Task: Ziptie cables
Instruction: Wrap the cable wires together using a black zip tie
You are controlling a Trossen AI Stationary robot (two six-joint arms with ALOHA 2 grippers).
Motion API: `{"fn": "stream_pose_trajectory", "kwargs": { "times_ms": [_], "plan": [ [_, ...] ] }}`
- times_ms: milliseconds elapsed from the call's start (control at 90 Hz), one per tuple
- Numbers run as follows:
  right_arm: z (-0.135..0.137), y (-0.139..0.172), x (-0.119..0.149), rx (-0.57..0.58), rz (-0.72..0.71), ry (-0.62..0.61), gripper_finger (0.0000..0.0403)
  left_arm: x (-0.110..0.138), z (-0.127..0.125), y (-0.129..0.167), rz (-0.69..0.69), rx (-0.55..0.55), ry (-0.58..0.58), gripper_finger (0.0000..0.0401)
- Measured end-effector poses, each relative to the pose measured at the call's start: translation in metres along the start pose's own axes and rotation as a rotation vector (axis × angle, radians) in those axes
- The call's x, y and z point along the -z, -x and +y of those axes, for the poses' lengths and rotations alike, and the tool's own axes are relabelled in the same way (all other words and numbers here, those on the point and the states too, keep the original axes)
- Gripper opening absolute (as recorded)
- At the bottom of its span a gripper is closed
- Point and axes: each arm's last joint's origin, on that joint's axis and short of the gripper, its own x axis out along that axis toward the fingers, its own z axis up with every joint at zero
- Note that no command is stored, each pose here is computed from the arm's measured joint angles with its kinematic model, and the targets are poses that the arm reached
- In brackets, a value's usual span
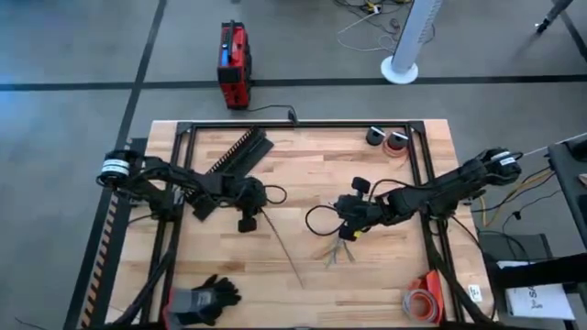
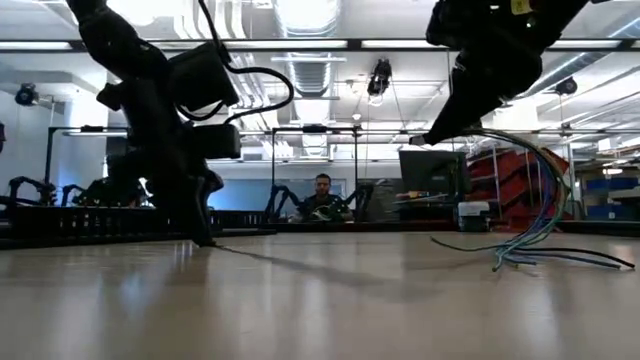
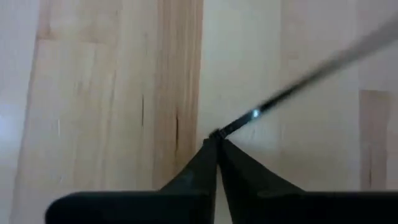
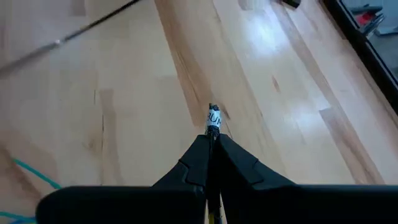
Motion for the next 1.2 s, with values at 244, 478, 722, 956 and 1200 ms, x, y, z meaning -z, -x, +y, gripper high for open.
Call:
{"fn": "stream_pose_trajectory", "kwargs": {
  "times_ms": [244, 478, 722, 956, 1200],
  "plan": [
    [0.002, 0.0, -0.004, -0.039, -0.03, 0.002, 0.0007, -0.003, -0.002, 0.009, -0.045, 0.004, -0.006, 0.0009],
    [0.002, 0.0, -0.004, -0.039, -0.032, 0.001, 0.0007, -0.009, -0.005, 0.03, -0.115, 0.025, -0.103, 0.0062],
    [0.003, 0.0, -0.009, -0.052, -0.075, -0.004, 0.0007, -0.026, -0.004, 0.027, -0.163, -0.007, -0.216, 0.0177],
    [0.003, 0.0, -0.009, -0.051, -0.075, 0.016, 0.0007, -0.03, -0.003, 0.016, -0.066, -0.008, -0.249, 0.0227],
    [0.003, 0.0, -0.009, -0.049, -0.075, 0.03, 0.0007, -0.026, -0.003, 0.017, 0.024, -0.004, -0.243, 0.0188]
  ]
}}
